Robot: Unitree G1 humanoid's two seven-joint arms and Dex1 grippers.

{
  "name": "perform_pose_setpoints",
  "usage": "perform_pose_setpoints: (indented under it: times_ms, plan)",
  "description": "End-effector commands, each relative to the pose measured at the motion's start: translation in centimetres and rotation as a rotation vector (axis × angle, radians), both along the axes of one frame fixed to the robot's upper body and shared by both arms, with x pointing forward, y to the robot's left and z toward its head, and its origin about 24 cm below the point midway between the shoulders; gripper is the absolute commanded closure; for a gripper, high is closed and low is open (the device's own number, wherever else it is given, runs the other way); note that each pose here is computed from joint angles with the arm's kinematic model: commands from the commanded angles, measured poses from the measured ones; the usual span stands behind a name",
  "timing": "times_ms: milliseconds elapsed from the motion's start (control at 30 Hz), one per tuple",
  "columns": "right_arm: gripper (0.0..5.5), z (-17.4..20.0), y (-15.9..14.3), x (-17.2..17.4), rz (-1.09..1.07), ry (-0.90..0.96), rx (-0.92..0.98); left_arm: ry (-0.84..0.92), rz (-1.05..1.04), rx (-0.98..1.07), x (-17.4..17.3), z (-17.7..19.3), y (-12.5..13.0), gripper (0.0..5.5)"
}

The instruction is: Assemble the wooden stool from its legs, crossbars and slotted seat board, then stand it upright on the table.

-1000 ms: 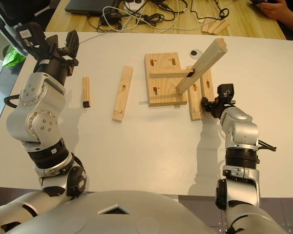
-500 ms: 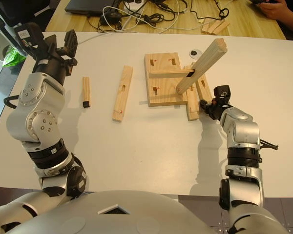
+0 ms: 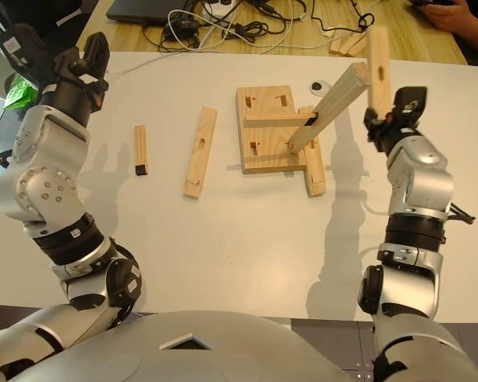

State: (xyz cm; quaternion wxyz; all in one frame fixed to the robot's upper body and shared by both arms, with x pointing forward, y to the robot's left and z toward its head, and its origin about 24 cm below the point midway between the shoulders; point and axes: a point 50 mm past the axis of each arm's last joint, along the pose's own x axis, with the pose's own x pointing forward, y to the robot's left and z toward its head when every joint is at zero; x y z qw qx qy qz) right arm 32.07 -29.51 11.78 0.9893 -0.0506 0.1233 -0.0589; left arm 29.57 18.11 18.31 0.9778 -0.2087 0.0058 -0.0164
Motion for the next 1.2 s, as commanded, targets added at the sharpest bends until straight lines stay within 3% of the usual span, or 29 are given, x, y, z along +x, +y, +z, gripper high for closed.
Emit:
perform_pose_setpoints:
  times_ms: [33, 133, 233, 367, 567, 700, 833, 933, 1067, 1200]
  plan:
    - [3.45, 7.1, -0.7, 1.1, 0.024, -0.256, -0.076, -0.017, -0.163, -0.07, 0.5, 2.0, -0.5, 2.5]
    - [3.45, 13.1, 0.4, 1.1, 0.117, -0.447, -0.056, -0.062, -0.312, -0.122, 0.5, 3.9, -1.0, 2.5]
    - [3.45, 17.2, 3.7, 0.0, 0.305, -0.56, -0.037, -0.141, -0.428, -0.189, 0.4, 6.5, -1.4, 2.5]
    - [3.45, 18.5, 8.8, -2.5, 0.587, -0.603, -0.057, -0.249, -0.565, -0.295, -0.2, 9.8, -2.6, 2.5]
    - [3.45, 17.7, 14.9, -6.8, 0.931, -0.595, -0.083, -0.292, -0.838, -0.469, -2.5, 12.2, -8.1, 2.5]
    - [3.45, 16.3, 16.1, -7.5, 1.002, -0.54, -0.074, -0.243, -0.86, -0.515, -2.9, 12.0, -9.2, 2.5]
    - [3.45, 15.0, 16.8, -8.2, 1.067, -0.483, -0.079, -0.244, -0.849, -0.536, -3.3, 12.3, -8.6, 2.5]
    - [3.45, 13.7, 15.5, -8.3, 1.078, -0.412, -0.1, -0.284, -0.75, -0.531, -3.4, 12.5, -5.2, 2.5]
    - [3.45, 13.7, 14.6, -8.4, 1.08, -0.4, -0.108, -0.275, -0.702, -0.509, -3.5, 12.2, -3.3, 2.5]
    - [3.45, 13.8, 14.4, -8.4, 1.081, -0.403, -0.111, -0.24, -0.715, -0.507, -3.5, 12.0, -4.6, 2.5]
